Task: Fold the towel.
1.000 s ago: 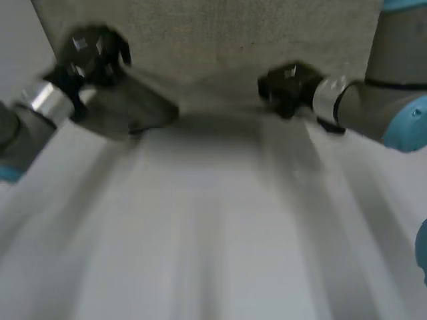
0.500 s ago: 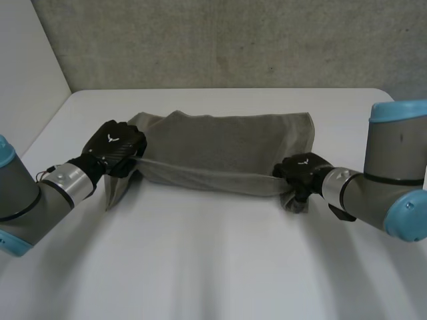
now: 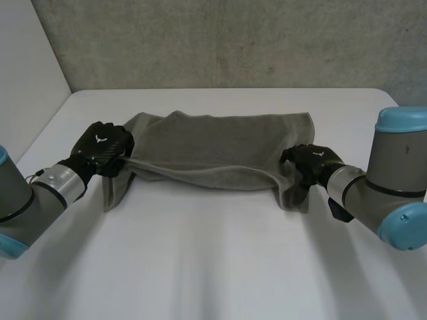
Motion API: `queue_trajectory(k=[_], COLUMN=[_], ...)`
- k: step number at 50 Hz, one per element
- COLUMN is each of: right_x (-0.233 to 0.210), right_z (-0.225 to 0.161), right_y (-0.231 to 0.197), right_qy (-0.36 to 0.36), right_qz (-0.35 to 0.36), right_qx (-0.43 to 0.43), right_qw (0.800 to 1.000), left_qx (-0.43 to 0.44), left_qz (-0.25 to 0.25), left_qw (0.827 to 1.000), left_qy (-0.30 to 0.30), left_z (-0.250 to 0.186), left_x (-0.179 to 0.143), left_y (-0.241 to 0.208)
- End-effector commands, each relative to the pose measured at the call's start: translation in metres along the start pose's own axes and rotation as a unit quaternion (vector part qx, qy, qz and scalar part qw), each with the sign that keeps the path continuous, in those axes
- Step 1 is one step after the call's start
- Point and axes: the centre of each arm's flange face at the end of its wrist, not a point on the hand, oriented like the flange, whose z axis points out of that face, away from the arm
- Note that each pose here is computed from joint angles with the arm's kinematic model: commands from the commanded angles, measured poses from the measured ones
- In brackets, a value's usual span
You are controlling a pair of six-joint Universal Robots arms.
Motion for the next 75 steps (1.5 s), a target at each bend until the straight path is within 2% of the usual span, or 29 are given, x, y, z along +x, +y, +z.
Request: queue_trajectory(k=[1, 5, 9, 11, 12, 14, 20, 31, 43, 47, 49, 50, 52, 58, 75], right_x=[0.004, 0.003, -0.003, -0.006, -0.006, -0.011, -0.02, -0.031, -0.026, -0.024, -0.024, -0.024, -0.022, -0.007, -0.005], right_z=[-0.014, -0.017, -0.018, -0.017, -0.017, -0.012, -0.002, 0.017, 0.023, 0.022, 0.017, 0.017, 0.012, 0.002, 0.007], right_y=[-0.016, -0.011, 0.004, 0.01, 0.01, 0.019, 0.034, 0.049, 0.042, 0.036, 0.027, 0.027, 0.026, 0.019, 0.022], right_qy=[0.007, 0.007, 0.006, 0.011, 0.011, 0.022, 0.029, 0.014, 0.014, 0.016, 0.014, 0.014, 0.007, 0.002, -0.031], right_qz=[0.034, 0.075, 0.117, 0.122, 0.122, 0.116, 0.104, 0.094, 0.092, 0.072, 0.019, 0.018, -0.042, -0.109, -0.118], right_qx=[0.014, 0.007, -0.014, -0.017, -0.017, -0.014, -0.009, -0.004, 0.019, 0.021, 0.028, 0.028, 0.008, -0.036, 0.001], right_qw=[0.999, 0.997, 0.993, 0.992, 0.992, 0.993, 0.994, 0.995, 0.995, 0.997, 0.999, 0.999, 0.999, 0.993, 0.993], left_qx=[0.0, 0.008, 0.015, 0.02, 0.02, 0.03, 0.036, 0.035, 0.033, 0.033, 0.032, 0.032, 0.032, 0.031, 0.028], left_qz=[0.0, -0.005, -0.031, -0.071, -0.071, -0.102, -0.134, -0.136, -0.137, -0.137, -0.137, -0.137, -0.138, -0.138, -0.142], left_qw=[1.0, 1.0, 0.999, 0.997, 0.997, 0.994, 0.99, 0.989, 0.989, 0.989, 0.989, 0.989, 0.989, 0.989, 0.989], left_qy=[0.0, -0.006, -0.01, -0.018, -0.018, -0.026, -0.035, -0.04, -0.04, -0.039, -0.039, -0.039, -0.039, -0.039, -0.037], left_z=[-0.002, -0.003, -0.004, -0.005, -0.005, -0.007, -0.009, -0.009, -0.01, -0.01, -0.009, -0.009, -0.009, -0.01, -0.009], left_x=[0.001, -0.003, -0.006, -0.013, -0.013, -0.02, -0.029, -0.033, -0.032, -0.031, -0.031, -0.031, -0.031, -0.031, -0.03], left_y=[-0.001, -0.008, -0.013, -0.016, -0.016, -0.023, -0.027, -0.025, -0.024, -0.024, -0.024, -0.024, -0.024, -0.023, -0.02])
